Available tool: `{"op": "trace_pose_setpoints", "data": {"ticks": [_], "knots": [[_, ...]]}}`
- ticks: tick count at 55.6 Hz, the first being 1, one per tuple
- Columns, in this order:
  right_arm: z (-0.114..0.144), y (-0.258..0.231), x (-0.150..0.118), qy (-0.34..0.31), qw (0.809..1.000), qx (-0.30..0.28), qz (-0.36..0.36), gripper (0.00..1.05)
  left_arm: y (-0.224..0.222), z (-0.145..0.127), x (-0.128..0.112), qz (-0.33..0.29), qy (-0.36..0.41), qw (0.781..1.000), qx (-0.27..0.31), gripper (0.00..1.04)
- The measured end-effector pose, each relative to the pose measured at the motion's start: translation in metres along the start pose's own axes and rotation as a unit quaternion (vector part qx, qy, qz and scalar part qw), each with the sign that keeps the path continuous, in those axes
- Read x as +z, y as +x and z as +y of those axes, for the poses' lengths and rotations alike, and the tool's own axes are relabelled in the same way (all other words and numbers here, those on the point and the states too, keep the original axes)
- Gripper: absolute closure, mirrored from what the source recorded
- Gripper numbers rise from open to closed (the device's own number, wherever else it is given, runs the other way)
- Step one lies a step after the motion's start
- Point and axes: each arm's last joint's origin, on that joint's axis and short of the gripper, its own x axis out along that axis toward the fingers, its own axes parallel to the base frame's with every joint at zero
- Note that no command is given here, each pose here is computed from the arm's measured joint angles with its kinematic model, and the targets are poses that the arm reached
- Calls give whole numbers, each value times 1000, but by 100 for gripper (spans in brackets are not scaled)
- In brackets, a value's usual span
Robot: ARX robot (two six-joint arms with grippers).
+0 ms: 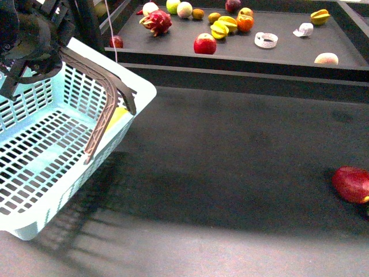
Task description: Pick mango with right arm and hold basket with left
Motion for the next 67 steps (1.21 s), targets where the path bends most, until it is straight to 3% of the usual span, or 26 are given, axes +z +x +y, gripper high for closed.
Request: {"op": "trace_pose_setpoints", "data": {"ticks": [21, 48, 59, 67], "knots": [[0, 0, 0, 0, 1000, 0, 0, 8, 20, 17, -12, 2, -157, 987, 38, 100], [0, 0, 0, 0, 1000, 0, 0, 8, 32, 21, -17, -6, -217, 975, 52, 100], [0, 0, 0, 0, 1000, 0, 0, 8, 23, 18, -12, 1, -208, 976, 60, 60], [0, 0, 0, 0, 1000, 0, 0, 8, -9, 10, 11, 17, -186, 981, 60, 26]]}}
